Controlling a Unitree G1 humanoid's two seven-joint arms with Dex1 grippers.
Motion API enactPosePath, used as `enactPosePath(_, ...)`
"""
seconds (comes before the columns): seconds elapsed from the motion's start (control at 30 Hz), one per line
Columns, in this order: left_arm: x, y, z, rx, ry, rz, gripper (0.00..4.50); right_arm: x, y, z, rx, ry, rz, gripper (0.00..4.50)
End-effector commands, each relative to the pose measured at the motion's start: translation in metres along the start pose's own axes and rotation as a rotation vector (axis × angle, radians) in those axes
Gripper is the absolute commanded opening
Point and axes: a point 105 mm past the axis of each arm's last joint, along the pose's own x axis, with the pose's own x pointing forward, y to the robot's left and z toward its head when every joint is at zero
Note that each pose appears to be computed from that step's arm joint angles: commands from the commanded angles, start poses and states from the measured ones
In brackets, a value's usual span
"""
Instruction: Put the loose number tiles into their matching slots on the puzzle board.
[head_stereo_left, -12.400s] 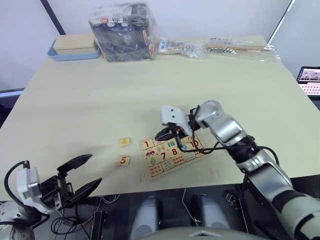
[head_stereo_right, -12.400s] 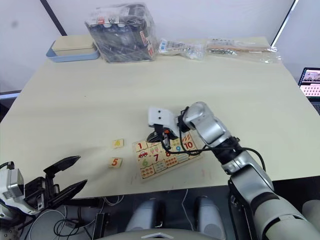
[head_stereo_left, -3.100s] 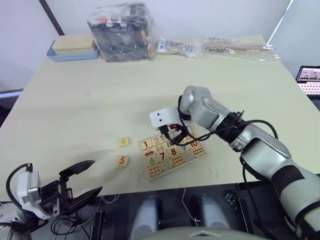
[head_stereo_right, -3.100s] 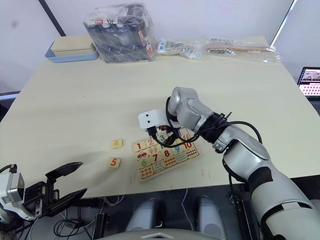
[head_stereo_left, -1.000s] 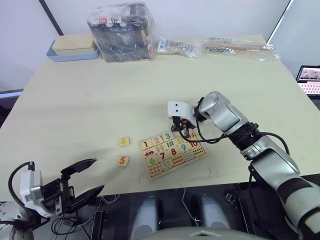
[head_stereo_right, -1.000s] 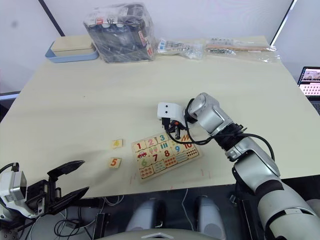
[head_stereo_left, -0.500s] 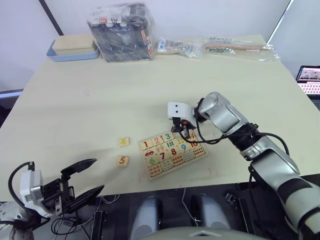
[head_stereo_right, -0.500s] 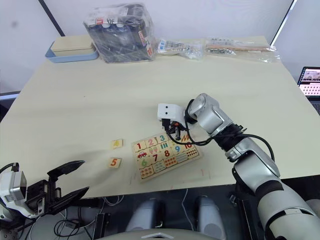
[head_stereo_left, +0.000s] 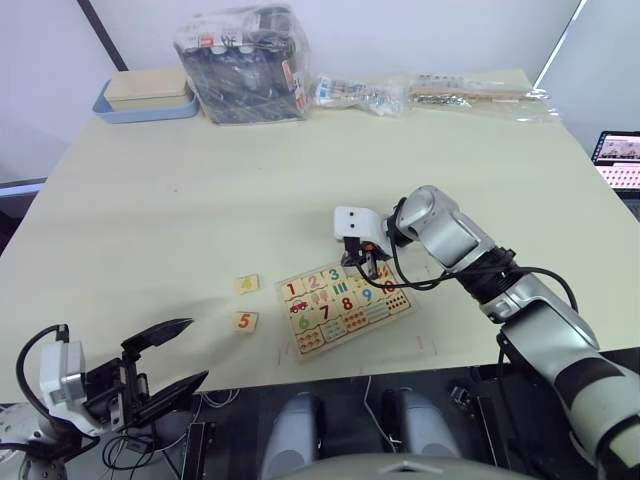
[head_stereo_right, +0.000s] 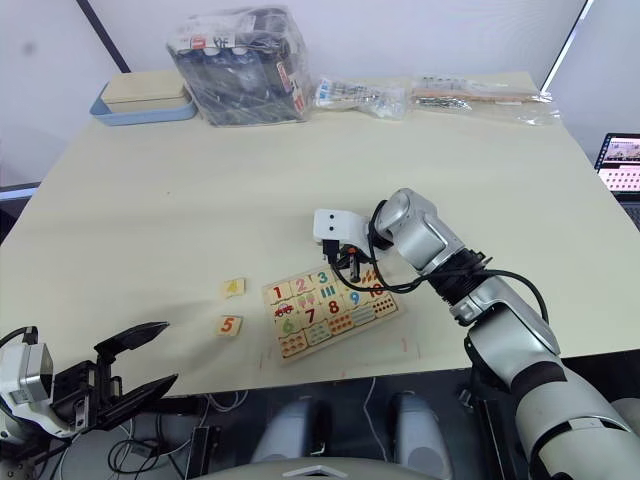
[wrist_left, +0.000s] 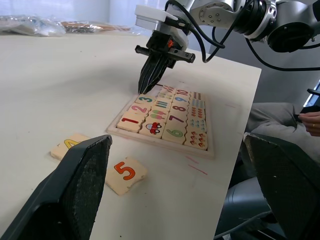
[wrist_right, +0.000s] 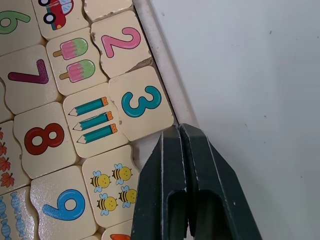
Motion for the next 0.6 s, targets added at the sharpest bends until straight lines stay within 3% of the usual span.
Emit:
enactPosePath(0.03,-0.001,-0.001,0.004,0.026,-0.004,0.008,4.5,-0.015,-0.001,0.013,-0.033,-0.094,-0.025,0.03)
enactPosePath(0.1,-0.001,0.0,0.004,0.023,-0.002,0.017,4.5,-0.027,0.003,0.018,-0.012,-0.205,-0.022,0.03)
enactPosePath(0.27,0.0,0.001,0.003,0.013,-0.003,0.045,4.5,-0.048,0.014,0.01,-0.011,-0.346,-0.069,0.03)
enactPosePath(0.33,0.0,0.002,0.001,0.007,0.005,0.058,4.5,-0.06,0.018,0.014,0.009,-0.487,-0.103,0.03)
enactPosePath(0.43,0.001,0.005,-0.001,-0.002,0.022,0.081,4.5,-0.079,0.033,0.0,0.054,-0.605,-0.126,0.03)
enactPosePath(0.6,0.001,0.009,-0.001,-0.006,0.034,0.103,4.5,-0.098,0.054,-0.031,0.108,-0.629,-0.129,0.03)
